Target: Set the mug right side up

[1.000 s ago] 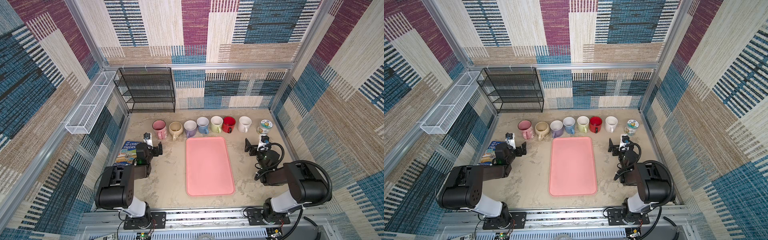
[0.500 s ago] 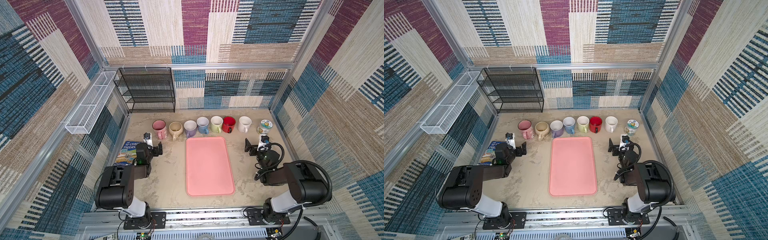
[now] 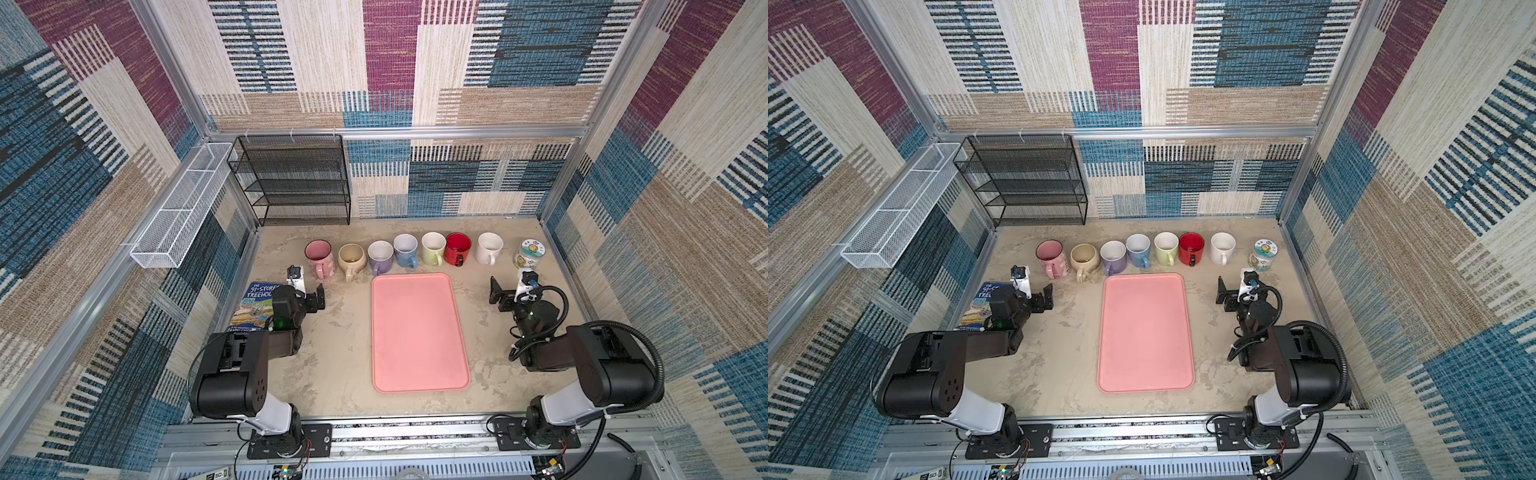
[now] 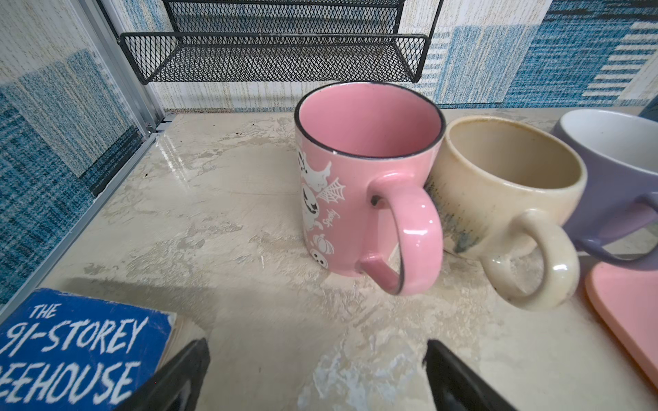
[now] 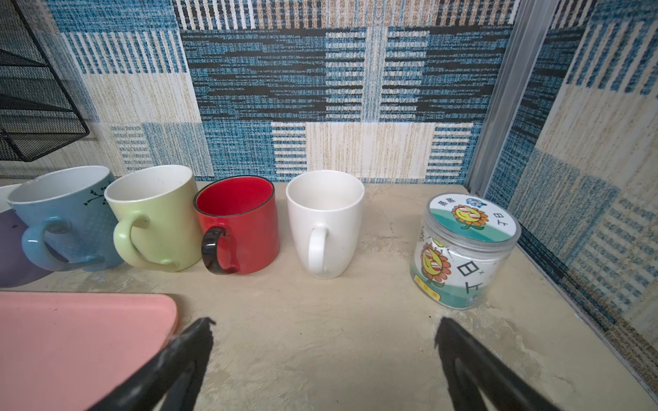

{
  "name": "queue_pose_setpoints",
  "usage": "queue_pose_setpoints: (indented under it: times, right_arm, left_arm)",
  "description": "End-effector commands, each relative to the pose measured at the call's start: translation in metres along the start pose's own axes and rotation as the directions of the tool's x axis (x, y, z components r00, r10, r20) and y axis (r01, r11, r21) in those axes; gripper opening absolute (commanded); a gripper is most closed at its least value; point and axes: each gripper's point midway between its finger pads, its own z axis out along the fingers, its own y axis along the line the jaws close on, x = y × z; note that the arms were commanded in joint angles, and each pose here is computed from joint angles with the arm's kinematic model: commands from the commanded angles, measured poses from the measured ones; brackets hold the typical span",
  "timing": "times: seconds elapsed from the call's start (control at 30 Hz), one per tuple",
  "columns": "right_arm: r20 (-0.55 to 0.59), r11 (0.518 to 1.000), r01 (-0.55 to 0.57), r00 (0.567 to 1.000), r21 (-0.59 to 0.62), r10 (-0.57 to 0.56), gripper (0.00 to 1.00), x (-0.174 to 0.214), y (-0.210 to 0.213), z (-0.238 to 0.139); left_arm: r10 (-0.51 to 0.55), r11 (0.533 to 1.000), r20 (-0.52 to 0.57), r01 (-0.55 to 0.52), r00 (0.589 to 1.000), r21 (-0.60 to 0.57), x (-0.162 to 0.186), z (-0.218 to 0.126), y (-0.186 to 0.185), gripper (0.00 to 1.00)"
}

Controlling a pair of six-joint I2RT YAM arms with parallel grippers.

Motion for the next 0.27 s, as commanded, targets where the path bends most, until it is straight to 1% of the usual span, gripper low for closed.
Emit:
queue_pose_setpoints:
  times: [0.0,0.23]
  right_arm:
    - [0.009,1.000,-0.006,1.000,0.002,0.006,1.00,-0.0025,-0.0002,-0.0003]
    - [0.009,1.000,-0.006,1.000,0.002,0.006,1.00,-0.0026,-0.0001,-0.0001]
  left_arm:
    - [-0.009,1.000,0.008,0.009,1.000,0.011,-0.0015,-0.0005,-0.0014,0.99]
    - [-0.009,1.000,0.009,0.009,1.000,0.018,-0.0018,-0.0005,-0.0026,0.99]
